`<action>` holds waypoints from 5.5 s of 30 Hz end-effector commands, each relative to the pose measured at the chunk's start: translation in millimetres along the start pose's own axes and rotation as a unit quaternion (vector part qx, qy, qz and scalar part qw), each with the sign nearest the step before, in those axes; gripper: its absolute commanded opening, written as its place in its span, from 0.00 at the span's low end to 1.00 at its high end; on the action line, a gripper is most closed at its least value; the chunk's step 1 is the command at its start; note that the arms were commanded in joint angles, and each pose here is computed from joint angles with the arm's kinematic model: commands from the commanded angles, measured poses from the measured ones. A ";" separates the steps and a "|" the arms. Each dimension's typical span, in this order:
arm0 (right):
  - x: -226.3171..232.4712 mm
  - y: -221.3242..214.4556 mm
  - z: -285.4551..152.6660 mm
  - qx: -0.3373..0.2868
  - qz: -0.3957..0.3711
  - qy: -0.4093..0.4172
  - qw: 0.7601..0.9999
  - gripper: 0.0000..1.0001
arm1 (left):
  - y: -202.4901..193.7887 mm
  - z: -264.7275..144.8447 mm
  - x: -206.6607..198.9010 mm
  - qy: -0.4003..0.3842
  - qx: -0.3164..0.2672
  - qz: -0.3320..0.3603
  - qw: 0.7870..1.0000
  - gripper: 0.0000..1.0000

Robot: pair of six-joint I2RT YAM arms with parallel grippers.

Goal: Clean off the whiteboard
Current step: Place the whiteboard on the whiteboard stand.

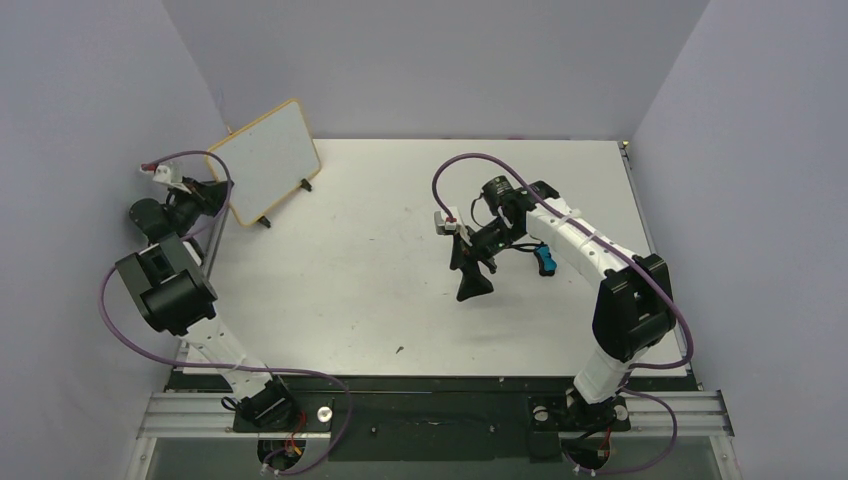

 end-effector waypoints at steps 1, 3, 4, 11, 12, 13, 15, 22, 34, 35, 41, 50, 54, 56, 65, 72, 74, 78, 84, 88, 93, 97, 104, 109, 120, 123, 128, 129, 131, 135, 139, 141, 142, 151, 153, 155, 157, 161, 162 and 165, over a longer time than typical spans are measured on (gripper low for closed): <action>0.8 16.8 -1.4 -0.027 -0.030 0.010 0.999 0.84 | 16.6 -14.6 13.9 0.032 -0.039 0.089 0.995 0.00; 1.0 16.3 -1.1 -0.027 -0.029 0.012 0.999 0.84 | 13.9 -20.4 19.9 0.042 -0.040 0.092 0.994 0.00; 1.2 16.4 -0.8 -0.028 -0.029 0.013 0.999 0.84 | 13.2 -22.3 22.9 0.048 -0.043 0.092 0.994 0.00; 1.3 15.0 1.5 -0.025 -0.028 0.022 0.999 0.84 | 16.3 -30.4 32.7 0.061 -0.064 0.093 0.992 0.04; 1.2 14.6 2.2 -0.025 -0.028 0.024 0.999 0.84 | 16.3 -30.7 33.6 0.064 -0.066 0.092 0.991 0.05; 1.6 14.2 3.3 -0.024 -0.027 0.027 0.999 0.84 | 16.4 -30.7 33.8 0.064 -0.067 0.093 0.991 0.06; 1.8 14.1 3.9 -0.023 -0.028 0.029 0.999 0.84 | 15.6 -32.3 35.8 0.068 -0.067 0.090 0.991 0.06; 2.9 14.4 7.9 -0.020 -0.029 0.037 0.999 0.84 | 12.2 -33.5 37.3 0.071 -0.064 0.057 0.994 0.00; 7.9 19.4 8.0 -0.017 -0.043 0.043 0.998 0.84 | 2.6 -0.6 -12.4 0.021 0.013 -0.038 0.999 0.00; 8.8 19.7 7.8 -0.016 -0.044 0.044 0.998 0.84 | 5.9 4.3 -21.2 0.013 0.015 -0.033 0.999 0.00; 13.5 24.2 5.0 -0.017 -0.057 0.050 0.997 0.84 | -6.4 21.8 -64.5 -0.025 0.054 -0.065 0.996 0.00; 19.5 27.5 0.7 -0.021 -0.068 0.052 0.996 0.84 | -51.6 36.2 -134.5 -0.090 0.120 -0.088 0.985 0.00; 21.9 27.9 -0.1 -0.022 -0.071 0.058 0.996 0.84 | -51.2 38.0 -148.1 -0.100 0.134 -0.081 0.983 0.00; 22.4 27.7 -0.1 -0.021 -0.072 0.059 0.995 0.84 | -46.4 38.2 -150.8 -0.106 0.136 -0.075 0.982 0.00; 18.4 24.8 -2.8 -0.018 -0.070 0.053 0.996 0.85 | -54.8 52.7 -169.1 -0.175 0.189 -0.080 0.963 0.00; 12.9 19.5 -2.9 -0.017 -0.059 0.050 0.997 0.85 | -24.1 58.1 -139.9 -0.167 0.175 -0.064 0.968 0.00; 10.9 18.1 -2.1 -0.015 -0.054 0.049 0.997 0.85 | -15.0 61.8 -135.5 -0.168 0.168 -0.054 0.970 0.00; 7.5 15.7 0.4 -0.013 -0.044 0.046 0.998 0.85 | 7.8 75.9 -130.7 -0.185 0.161 -0.023 0.969 0.00; 3.4 12.5 2.8 -0.010 -0.037 0.042 0.998 0.85 | 24.7 89.1 -127.8 -0.216 0.173 0.005 0.961 0.00; -3.7 10.9 2.2 -0.001 -0.034 0.025 0.999 0.85 | 24.1 93.9 -130.2 -0.234 0.163 0.004 0.959 0.00; -12.9 6.7 4.9 0.003 -0.014 -0.005 1.000 0.85 | 17.4 84.4 -125.0 -0.233 0.147 0.008 0.961 0.00; -13.7 7.1 5.6 0.001 -0.007 -0.007 1.000 0.85 | 29.4 77.4 -126.0 -0.256 0.122 0.005 0.959 0.00; -13.9 6.3 6.9 -0.006 0.003 -0.008 1.000 0.85 | 28.5 72.9 -125.8 -0.279 0.118 0.009 0.953 0.00; -14.5 6.3 7.9 -0.011 0.009 -0.005 1.000 0.85 | 30.5 62.4 -115.0 -0.280 0.101 0.031 0.954 0.00; -14.7 5.2 10.1 -0.016 0.013 0.001 1.000 0.85 | 18.0 52.0 -74.2 -0.262 0.103 0.037 0.959 0.00; -14.9 5.0 10.5 -0.018 0.015 0.003 1.000 0.85 | 5.0 54.5 -63.2 -0.262 0.112 0.026 0.958 0.00; -16.7 2.8 10.2 -0.020 0.023 0.003 1.000 0.85 | -13.8 52.8 -39.5 -0.254 0.120 0.009 0.960 0.00; -17.5 2.1 10.0 -0.021 0.024 0.003 0.999 0.85 | -12.7 52.3 -36.1 -0.253 0.119 0.011 0.960 0.00; -18.3 0.5 11.3 -0.021 0.028 0.005 0.999 0.85 | -19.0 52.0 -27.3 -0.249 0.121 0.005 0.961 0.00; -19.5 -1.6 14.3 -0.020 0.035 0.010 0.999 0.85 | -27.5 51.3 -18.0 -0.246 0.121 0.003 0.962 0.00; -20.4 -3.4 16.4 -0.020 0.040 0.014 0.999 0.85 | -33.3 48.2 -9.3 -0.241 0.118 0.007 0.963 0.00; -20.9 -3.4 17.0 -0.020 0.041 0.015 0.999 0.85 | -36.4 46.6 -5.4 -0.240 0.117 0.009 0.964 0.00; -21.1 -3.4 17.3 -0.020 0.042 0.016 0.999 0.85 | -36.6 45.5 -3.0 -0.238 0.116 0.011 0.964 0.00; -23.2 -6.5 19.3 -0.020 0.051 0.020 0.998 0.85 | -38.2 44.6 5.1 -0.230 0.101 0.029 0.967 0.00; -23.2 -6.5 19.9 -0.019 0.051 0.021 0.998 0.85 | -39.0 44.2 2.5 -0.233 0.102 0.032 0.966 0.00; -23.0 -6.5 19.6 -0.019 0.052 0.021 0.998 0.85 | -40.8 43.1 0.3 -0.235 0.105 0.032 0.966 0.00; -22.9 -5.9 19.5 -0.019 0.051 0.021 0.998 0.85 | -42.0 43.1 -1.7 -0.238 0.105 0.033 0.965 0.00; -23.2 -4.9 19.2 -0.021 0.052 0.020 0.998 0.85 | -42.4 42.5 -2.9 -0.238 0.104 0.034 0.965 0.00; -23.2 -4.5 18.8 -0.020 0.051 0.019 0.998 0.85 | -42.1 42.5 -3.3 -0.237 0.103 0.036 0.965 0.00; -24.1 -4.0 17.9 -0.018 0.050 0.017 0.998 0.85 | -40.7 41.8 -2.6 -0.233 0.097 0.036 0.967 0.00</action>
Point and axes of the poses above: each gripper's point midway between its finger pads, its own z axis out along the fingers, its own x axis along the line the jaws close on, y = z × x, the point moved 5 cm from there along -z, back along the fingers, and after that the axes turned 9 degrees about -z, right-handed, at the moved point
